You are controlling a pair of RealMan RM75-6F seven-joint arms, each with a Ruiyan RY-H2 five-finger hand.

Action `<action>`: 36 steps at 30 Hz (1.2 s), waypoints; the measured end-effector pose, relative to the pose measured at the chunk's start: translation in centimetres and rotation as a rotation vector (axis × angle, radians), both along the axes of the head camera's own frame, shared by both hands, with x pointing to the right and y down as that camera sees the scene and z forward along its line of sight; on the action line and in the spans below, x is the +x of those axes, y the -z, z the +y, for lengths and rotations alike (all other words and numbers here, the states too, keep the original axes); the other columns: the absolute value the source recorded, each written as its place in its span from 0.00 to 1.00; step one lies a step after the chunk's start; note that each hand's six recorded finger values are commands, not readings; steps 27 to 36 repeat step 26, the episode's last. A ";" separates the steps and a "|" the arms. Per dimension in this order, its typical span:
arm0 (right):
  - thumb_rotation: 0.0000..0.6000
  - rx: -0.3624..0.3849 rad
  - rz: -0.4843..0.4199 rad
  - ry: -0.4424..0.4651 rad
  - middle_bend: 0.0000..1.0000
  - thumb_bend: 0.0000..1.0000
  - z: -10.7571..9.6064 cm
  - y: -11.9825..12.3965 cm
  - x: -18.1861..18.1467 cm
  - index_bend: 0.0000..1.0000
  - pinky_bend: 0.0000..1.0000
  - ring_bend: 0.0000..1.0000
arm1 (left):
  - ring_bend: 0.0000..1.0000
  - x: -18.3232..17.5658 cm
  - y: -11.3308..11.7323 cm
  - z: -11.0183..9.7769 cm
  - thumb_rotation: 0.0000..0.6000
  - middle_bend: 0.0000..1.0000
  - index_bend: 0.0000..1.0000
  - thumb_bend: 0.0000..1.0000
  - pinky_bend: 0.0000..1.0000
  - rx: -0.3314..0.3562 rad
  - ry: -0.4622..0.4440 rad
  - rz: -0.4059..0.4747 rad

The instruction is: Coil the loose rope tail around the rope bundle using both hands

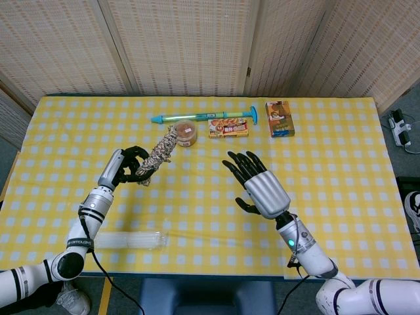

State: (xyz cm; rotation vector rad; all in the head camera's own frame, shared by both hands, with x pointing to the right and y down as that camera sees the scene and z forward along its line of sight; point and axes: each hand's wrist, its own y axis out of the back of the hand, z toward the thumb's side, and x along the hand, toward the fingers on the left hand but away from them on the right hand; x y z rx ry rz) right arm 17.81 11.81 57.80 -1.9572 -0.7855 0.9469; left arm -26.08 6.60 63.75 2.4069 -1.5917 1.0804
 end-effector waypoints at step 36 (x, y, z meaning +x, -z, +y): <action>1.00 0.047 0.206 -0.431 0.10 0.34 10.0 3.4 23.1 0.07 0.01 0.09 | 0.69 -1.8 0.5 2.3 1.00 0.73 0.72 0.77 0.74 0.076 -0.064 0.003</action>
